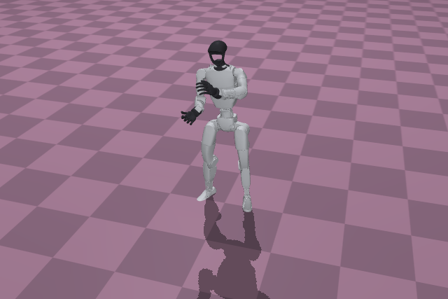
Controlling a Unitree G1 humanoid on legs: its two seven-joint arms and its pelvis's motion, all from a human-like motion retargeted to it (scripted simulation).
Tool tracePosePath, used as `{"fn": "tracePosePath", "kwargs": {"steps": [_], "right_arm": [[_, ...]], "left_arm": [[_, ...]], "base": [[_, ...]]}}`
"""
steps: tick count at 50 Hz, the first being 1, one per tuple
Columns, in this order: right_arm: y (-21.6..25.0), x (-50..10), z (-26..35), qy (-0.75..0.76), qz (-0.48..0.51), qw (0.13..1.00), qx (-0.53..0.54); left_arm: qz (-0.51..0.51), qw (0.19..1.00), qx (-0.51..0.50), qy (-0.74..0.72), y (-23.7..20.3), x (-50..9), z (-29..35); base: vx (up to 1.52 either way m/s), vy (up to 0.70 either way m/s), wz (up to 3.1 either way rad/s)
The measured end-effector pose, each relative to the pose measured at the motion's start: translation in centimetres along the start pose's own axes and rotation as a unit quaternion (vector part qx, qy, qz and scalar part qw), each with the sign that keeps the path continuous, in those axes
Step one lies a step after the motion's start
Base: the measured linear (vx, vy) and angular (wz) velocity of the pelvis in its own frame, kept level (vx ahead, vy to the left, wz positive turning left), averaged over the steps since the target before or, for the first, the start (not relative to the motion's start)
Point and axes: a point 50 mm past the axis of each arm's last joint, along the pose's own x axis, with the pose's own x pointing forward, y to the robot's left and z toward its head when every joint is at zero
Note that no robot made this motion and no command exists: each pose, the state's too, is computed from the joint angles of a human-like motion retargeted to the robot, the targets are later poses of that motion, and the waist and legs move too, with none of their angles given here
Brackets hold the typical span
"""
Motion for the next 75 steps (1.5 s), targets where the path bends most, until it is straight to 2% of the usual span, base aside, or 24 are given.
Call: {"fn": "tracePosePath", "kwargs": {"steps": [6, 12, 15, 17, 20, 23, 26, 27, 28, 29, 32, 36, 39, 41, 46, 52, 57, 62, 71, 72, 73, 75], "right_arm": [[0.0, 0.1, -0.2, 0.005, 0.020, 0.999, -0.029], [0.1, -0.2, -0.8, 0.012, 0.032, 0.998, -0.051], [0.3, -0.4, -1.2, 0.028, 0.061, 0.997, -0.040], [-0.4, -0.2, -0.6, 0.012, 0.035, 0.998, -0.054], [0.0, -0.1, 0.3, 0.007, 0.088, 0.994, -0.063], [0.4, 0.3, 2.9, -0.042, 0.112, 0.984, -0.131], [0.5, 0.8, 7.0, -0.153, 0.067, 0.958, -0.234], [0.6, 1.0, 8.1, -0.174, 0.076, 0.937, -0.293], [0.5, 1.5, 9.3, -0.190, 0.091, 0.884, -0.417], [0.3, 1.7, 10.3, -0.202, 0.086, 0.856, -0.467], [-0.3, 2.0, 13.2, -0.230, 0.052, 0.833, -0.501], [-1.9, 2.6, 15.3, -0.213, 0.017, 0.833, -0.511], [-3.2, 2.6, 14.8, -0.173, -0.001, 0.891, -0.420], [-4.3, 2.6, 13.8, -0.129, 0.006, 0.903, -0.410], [-5.8, 1.5, 9.9, -0.041, 0.044, 0.917, -0.395], [-5.7, -0.3, 5.7, 0.001, 0.077, 0.926, -0.371], [-4.3, -1.5, 4.5, -0.017, 0.100, 0.944, -0.313], [-2.3, -1.6, 6.4, -0.075, 0.120, 0.955, -0.261], [2.7, 0.4, 12.9, -0.207, 0.133, 0.933, -0.261], [3.3, 0.8, 13.5, -0.219, 0.139, 0.920, -0.295], [3.7, 1.5, 14.2, -0.230, 0.147, 0.878, -0.392], [4.5, 2.3, 15.0, -0.243, 0.148, 0.841, -0.460]], "left_arm": [[-0.109, 0.989, 0.094, -0.032, -5.7, -0.4, 0.9], [-0.166, 0.977, 0.131, 0.002, -9.9, -2.5, -1.1], [-0.202, 0.970, 0.132, 0.034, -11.5, -3.8, -2.4], [-0.194, 0.971, 0.130, 0.048, -11.9, -4.2, -2.9], [-0.202, 0.969, 0.130, 0.049, -11.8, -4.2, -3.1], [-0.171, 0.977, 0.127, 0.025, -10.3, -3.1, -2.2], [-0.098, 0.991, 0.094, -0.005, -7.8, -1.7, -0.9], [-0.089, 0.992, 0.086, -0.009, -7.1, -1.4, -0.7], [-0.092, 0.992, 0.086, -0.010, -6.4, -1.3, -0.7], [-0.082, 0.994, 0.068, -0.006, -5.8, -1.2, -0.7], [-0.037, 0.999, -0.014, 0.021, -3.8, -1.3, -1.3], [0.000, 0.987, -0.129, 0.092, -2.1, -2.8, -3.8], [0.033, 0.960, -0.224, 0.166, -1.6, -4.8, -6.5], [0.036, 0.941, -0.261, 0.214, -1.6, -6.5, -8.4], [0.037, 0.910, -0.298, 0.287, -2.5, -10.6, -11.3], [0.014, 0.904, -0.295, 0.310, -5.0, -13.6, -11.4], [-0.064, 0.929, -0.251, 0.266, -7.0, -14.2, -9.5], [-0.122, 0.966, -0.159, 0.161, -7.7, -11.9, -6.3], [-0.117, 0.992, -0.022, -0.043, -8.4, -3.6, 2.0], [-0.126, 0.990, 0.003, -0.062, -8.6, -2.7, 2.9], [-0.147, 0.984, 0.049, -0.082, -9.0, -1.8, 3.6], [-0.164, 0.975, 0.108, -0.109, -9.6, -0.4, 4.8]], "base": [[0.00, 0.00, 0.00], [-0.02, -0.02, -0.19], [-0.02, -0.03, -0.27], [-0.01, -0.03, -0.26], [0.00, -0.03, -0.24], [0.01, -0.03, -0.20], [0.00, 0.00, 0.00], [0.00, 0.00, 0.00], [0.00, 0.00, 0.00], [0.00, 0.00, 0.00], [0.00, 0.00, 0.00], [0.00, 0.00, 0.00], [0.00, 0.00, 0.00], [0.00, 0.00, 0.00], [0.00, 0.00, 0.00], [-0.02, -0.01, 0.15], [-0.03, -0.01, 0.18], [0.00, 0.00, 0.00], [0.02, 0.00, -0.23], [0.03, 0.00, -0.31], [0.03, 0.00, -0.32], [0.04, 0.00, -0.33]]}}
